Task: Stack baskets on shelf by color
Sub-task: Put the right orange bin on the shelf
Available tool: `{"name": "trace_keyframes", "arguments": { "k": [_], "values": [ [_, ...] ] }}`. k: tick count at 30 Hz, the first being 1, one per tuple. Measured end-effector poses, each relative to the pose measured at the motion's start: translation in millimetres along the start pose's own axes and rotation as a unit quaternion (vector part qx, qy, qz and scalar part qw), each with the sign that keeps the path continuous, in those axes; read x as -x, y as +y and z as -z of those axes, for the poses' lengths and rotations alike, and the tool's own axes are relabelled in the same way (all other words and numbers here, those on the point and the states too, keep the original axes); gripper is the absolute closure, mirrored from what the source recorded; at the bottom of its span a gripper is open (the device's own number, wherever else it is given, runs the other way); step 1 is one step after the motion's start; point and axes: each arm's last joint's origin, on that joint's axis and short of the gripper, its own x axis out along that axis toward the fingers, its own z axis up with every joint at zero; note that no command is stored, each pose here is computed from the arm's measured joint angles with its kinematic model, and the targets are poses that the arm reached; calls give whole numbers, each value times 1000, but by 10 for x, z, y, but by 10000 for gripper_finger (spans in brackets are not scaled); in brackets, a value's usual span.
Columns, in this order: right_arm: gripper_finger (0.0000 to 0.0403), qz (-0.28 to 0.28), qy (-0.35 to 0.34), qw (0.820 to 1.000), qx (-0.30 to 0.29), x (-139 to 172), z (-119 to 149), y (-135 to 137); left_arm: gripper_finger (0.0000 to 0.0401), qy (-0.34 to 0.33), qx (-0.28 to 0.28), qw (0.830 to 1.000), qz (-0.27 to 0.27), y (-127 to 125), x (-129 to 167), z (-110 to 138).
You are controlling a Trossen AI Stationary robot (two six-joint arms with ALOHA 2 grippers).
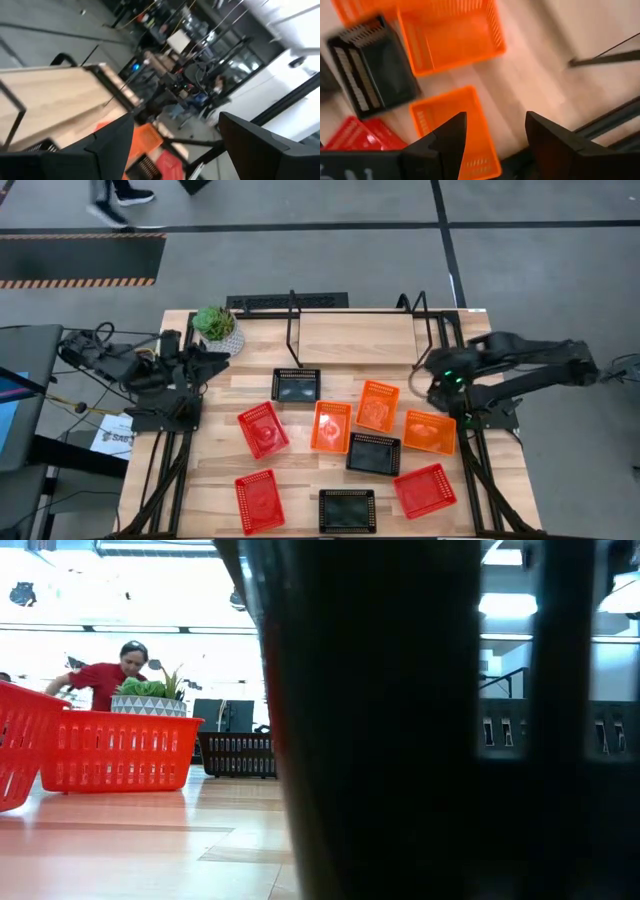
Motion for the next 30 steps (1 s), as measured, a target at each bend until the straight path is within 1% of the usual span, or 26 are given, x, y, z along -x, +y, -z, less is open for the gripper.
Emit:
{"name": "trace_keyframes", "arguments": {
  "k": [5,9,13,16,21,30],
  "values": [
    [174,5,69,998,2,-465,108,-13,122,39,-8,999,-14,16,-56,99],
    [175,-21,83,996,-29,-794,172,-11,122,50,-13,998,-27,23,-93,150],
    [174,-13,102,994,-41,-988,234,-34,122,53,-22,998,-30,20,-109,166],
    [175,-1,118,992,-39,-1058,254,-43,122,55,-26,998,-34,29,-107,171],
    [174,3,126,992,-21,-1126,236,-26,122,56,-28,997,-37,35,-106,175],
    [175,16,152,988,12,-1232,203,3,122,78,-37,994,-65,93,-112,234]
  ]
}}
